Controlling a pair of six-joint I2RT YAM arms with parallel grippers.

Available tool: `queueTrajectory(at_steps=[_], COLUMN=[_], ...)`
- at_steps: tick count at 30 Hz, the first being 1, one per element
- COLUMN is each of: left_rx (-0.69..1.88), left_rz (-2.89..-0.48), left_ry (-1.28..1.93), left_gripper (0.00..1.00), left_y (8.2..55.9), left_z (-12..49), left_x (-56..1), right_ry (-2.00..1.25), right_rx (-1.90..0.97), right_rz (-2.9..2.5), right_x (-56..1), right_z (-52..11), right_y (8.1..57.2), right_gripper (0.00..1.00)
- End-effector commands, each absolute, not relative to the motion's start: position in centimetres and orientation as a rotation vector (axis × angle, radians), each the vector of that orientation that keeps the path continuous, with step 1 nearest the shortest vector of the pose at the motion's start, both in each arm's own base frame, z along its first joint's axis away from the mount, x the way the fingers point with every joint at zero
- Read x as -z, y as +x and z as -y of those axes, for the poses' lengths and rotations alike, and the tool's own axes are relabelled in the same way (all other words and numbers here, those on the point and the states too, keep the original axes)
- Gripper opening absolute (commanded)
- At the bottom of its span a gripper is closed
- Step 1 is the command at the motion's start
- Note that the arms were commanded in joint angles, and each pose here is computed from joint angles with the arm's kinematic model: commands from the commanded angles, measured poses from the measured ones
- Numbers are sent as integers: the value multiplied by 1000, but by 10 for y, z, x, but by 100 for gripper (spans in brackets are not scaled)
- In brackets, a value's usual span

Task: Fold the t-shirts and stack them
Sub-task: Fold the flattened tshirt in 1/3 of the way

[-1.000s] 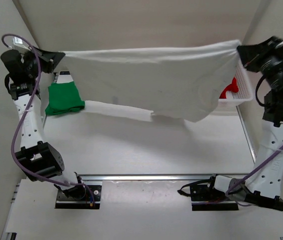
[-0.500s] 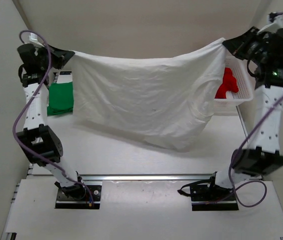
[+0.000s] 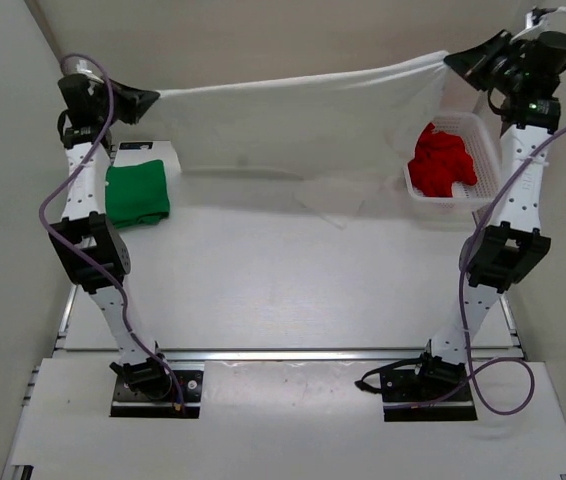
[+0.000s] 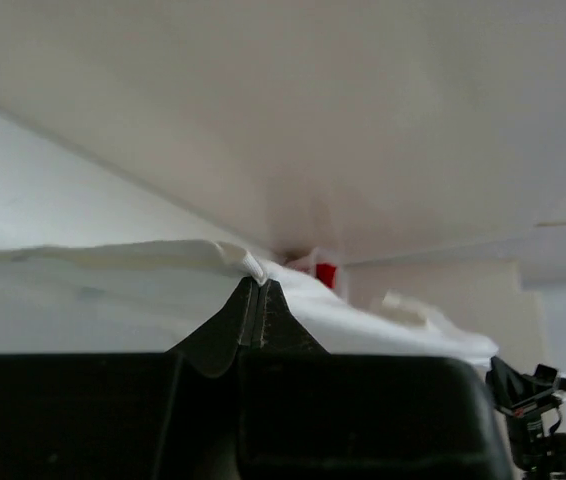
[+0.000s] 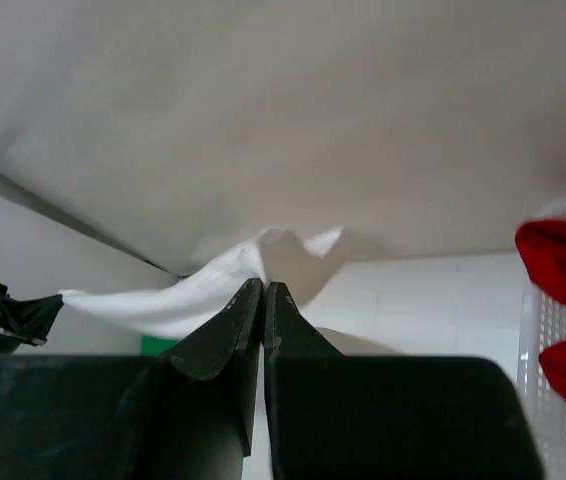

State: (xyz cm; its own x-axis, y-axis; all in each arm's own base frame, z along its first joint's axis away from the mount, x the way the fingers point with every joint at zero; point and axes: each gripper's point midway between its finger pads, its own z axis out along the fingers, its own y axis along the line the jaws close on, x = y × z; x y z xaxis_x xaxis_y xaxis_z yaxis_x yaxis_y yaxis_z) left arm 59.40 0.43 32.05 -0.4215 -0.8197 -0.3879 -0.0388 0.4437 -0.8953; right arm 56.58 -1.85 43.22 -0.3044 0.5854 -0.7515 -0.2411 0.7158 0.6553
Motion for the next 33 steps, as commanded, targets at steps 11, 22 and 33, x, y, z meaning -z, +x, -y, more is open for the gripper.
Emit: queueTrajectory(at_steps=[11,22,33], left_rx=[1112,974,788], left_rz=[-1630,-1927,-2172], left_ry=[-695,-876,-999], left_gripper=[0,0,0], left_y=[521,430,355], left_z=[-7,-4,-6], left_x=[-299,-110,-37], right_ry=[78,366,488], right_rx=[-860,-883,-769], right_rz=[-1698,-2160,-2382], right_x=[-374,-147,-90], right_z=[-32,-34,-21], right_y=[462,389,315], right_gripper=[0,0,0])
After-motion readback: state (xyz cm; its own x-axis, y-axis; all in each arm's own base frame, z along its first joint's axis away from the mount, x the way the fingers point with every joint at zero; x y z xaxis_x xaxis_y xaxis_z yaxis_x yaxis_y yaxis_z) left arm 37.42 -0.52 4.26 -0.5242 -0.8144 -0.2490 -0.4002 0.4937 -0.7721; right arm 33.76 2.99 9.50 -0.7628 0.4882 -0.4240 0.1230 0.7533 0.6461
